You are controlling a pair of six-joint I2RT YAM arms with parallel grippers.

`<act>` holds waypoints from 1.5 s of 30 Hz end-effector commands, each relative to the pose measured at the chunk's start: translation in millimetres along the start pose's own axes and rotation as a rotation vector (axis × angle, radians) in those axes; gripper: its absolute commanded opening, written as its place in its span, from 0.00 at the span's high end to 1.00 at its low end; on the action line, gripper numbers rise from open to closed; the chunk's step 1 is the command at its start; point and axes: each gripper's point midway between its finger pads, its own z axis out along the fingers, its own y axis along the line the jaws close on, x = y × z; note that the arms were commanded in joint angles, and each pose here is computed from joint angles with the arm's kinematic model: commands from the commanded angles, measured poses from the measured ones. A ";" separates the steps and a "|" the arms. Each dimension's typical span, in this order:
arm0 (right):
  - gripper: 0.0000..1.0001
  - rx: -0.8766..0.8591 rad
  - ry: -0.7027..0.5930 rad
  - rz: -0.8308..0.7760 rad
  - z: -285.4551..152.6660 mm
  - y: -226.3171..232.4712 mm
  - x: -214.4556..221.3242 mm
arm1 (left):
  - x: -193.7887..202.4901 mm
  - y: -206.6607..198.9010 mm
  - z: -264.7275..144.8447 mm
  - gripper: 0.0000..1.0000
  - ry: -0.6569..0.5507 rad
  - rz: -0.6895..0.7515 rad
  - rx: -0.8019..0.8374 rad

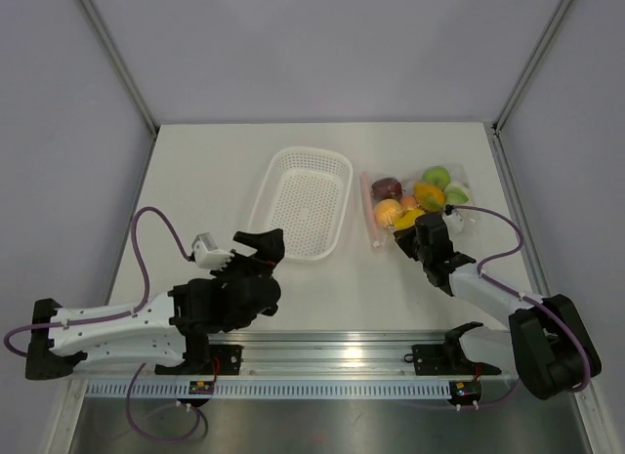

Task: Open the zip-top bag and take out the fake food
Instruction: Pick up the zipper food storage bag at the center of the board.

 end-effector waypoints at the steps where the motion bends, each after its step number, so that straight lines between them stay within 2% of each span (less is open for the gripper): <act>1: 1.00 -0.063 -0.065 0.011 -5.0 24.3 -19.1 | 12.7 -57.0 -2.8 0.01 0.089 -0.125 0.167; 4: 1.00 -0.078 -0.058 -0.001 -6.3 28.9 -19.2 | 15.9 -71.3 3.3 0.01 0.128 0.021 0.245; 6: 1.00 -0.088 -0.052 -0.006 -8.4 31.9 -19.2 | 12.2 -69.3 15.3 0.01 0.124 0.070 0.242; 7: 1.00 -0.097 -0.050 -0.010 -10.0 34.7 -19.5 | 19.4 -72.6 15.8 0.01 0.163 0.131 0.287; 11: 1.00 -0.128 -0.048 -0.039 -21.5 46.0 -25.5 | 21.1 -77.4 23.6 0.01 0.171 0.246 0.370; 14: 1.00 -0.148 -0.043 -0.059 -31.3 56.7 -30.8 | 31.4 -87.4 24.5 0.01 0.189 0.356 0.449; 19: 1.00 -0.176 -0.010 -0.088 -44.1 70.3 -32.6 | 63.1 -100.0 23.1 0.01 0.298 0.501 0.544; 23: 1.00 -0.206 0.012 -0.102 -50.1 80.9 -32.6 | 78.7 -101.8 23.5 0.01 0.354 0.495 0.562; 30: 1.00 -0.247 0.017 -0.103 -58.7 87.4 -32.6 | 124.1 -102.0 17.9 0.01 0.533 0.454 0.594; 32: 1.00 -0.255 0.025 -0.099 -59.6 88.1 -30.8 | 129.9 -105.8 13.8 0.01 0.546 0.494 0.656; 36: 1.00 -0.278 0.054 -0.102 -64.2 90.6 -25.8 | 119.5 -106.3 21.0 0.01 0.469 0.643 0.679; 41: 1.00 -0.288 0.042 -0.133 -78.2 89.7 -29.9 | 111.0 -104.4 19.0 0.01 0.404 0.706 0.743; 42: 0.95 -0.277 0.039 -0.139 -79.4 86.0 -30.1 | 109.9 -106.4 17.6 0.01 0.396 0.717 0.763; 44: 0.77 -0.278 0.023 -0.146 -84.0 83.2 -32.7 | 110.3 -106.2 17.3 0.01 0.389 0.730 0.776; 45: 0.61 -0.282 0.022 -0.146 -85.2 82.5 -32.7 | 109.2 -106.9 18.0 0.01 0.378 0.741 0.780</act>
